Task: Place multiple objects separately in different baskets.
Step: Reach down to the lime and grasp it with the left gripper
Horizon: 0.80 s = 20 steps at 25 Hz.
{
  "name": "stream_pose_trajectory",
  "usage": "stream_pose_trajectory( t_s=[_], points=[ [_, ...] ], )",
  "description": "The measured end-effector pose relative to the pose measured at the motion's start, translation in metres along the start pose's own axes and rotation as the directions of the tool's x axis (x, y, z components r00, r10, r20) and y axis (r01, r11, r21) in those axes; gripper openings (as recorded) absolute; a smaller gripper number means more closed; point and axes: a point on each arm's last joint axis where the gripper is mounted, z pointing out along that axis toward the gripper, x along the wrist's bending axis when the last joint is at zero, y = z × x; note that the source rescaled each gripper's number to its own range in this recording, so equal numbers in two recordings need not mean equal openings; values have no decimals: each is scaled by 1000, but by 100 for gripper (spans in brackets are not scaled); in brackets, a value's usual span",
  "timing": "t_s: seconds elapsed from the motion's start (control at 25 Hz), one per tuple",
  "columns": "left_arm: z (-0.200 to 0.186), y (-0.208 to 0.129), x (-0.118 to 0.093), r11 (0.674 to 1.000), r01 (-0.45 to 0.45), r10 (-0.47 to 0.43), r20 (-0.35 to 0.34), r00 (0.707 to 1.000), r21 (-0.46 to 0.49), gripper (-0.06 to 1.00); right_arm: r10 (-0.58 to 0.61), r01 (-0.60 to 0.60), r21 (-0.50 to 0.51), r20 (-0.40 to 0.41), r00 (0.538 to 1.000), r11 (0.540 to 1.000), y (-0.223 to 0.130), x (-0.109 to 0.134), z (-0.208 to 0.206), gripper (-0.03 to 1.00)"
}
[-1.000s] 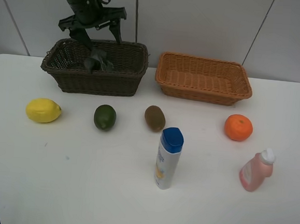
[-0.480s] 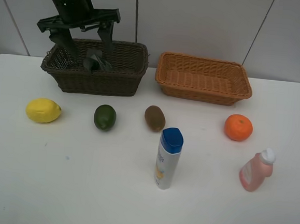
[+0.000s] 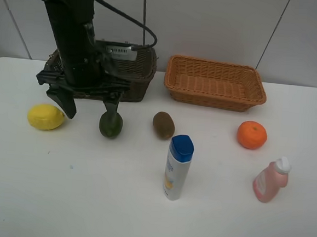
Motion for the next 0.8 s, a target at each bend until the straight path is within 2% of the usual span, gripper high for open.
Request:
stream_pose_trajectory(
  t_s=[0.2, 0.36, 0.56, 0.8],
  points=[
    [19, 7, -2, 989, 62, -53, 72, 996, -136, 100, 0, 0, 0, 0, 1000, 1000, 0, 0, 0, 100],
    [36, 20, -6, 976, 97, -79, 95, 992, -193, 100, 0, 0, 0, 0, 1000, 1000, 0, 0, 0, 100],
    [70, 33, -7, 974, 82, -68, 71, 995, -210, 100, 0, 0, 0, 0, 1000, 1000, 0, 0, 0, 100],
    [83, 38, -6, 969, 76, -65, 56, 996, -233, 100, 0, 0, 0, 0, 1000, 1000, 0, 0, 0, 100]
  ],
)
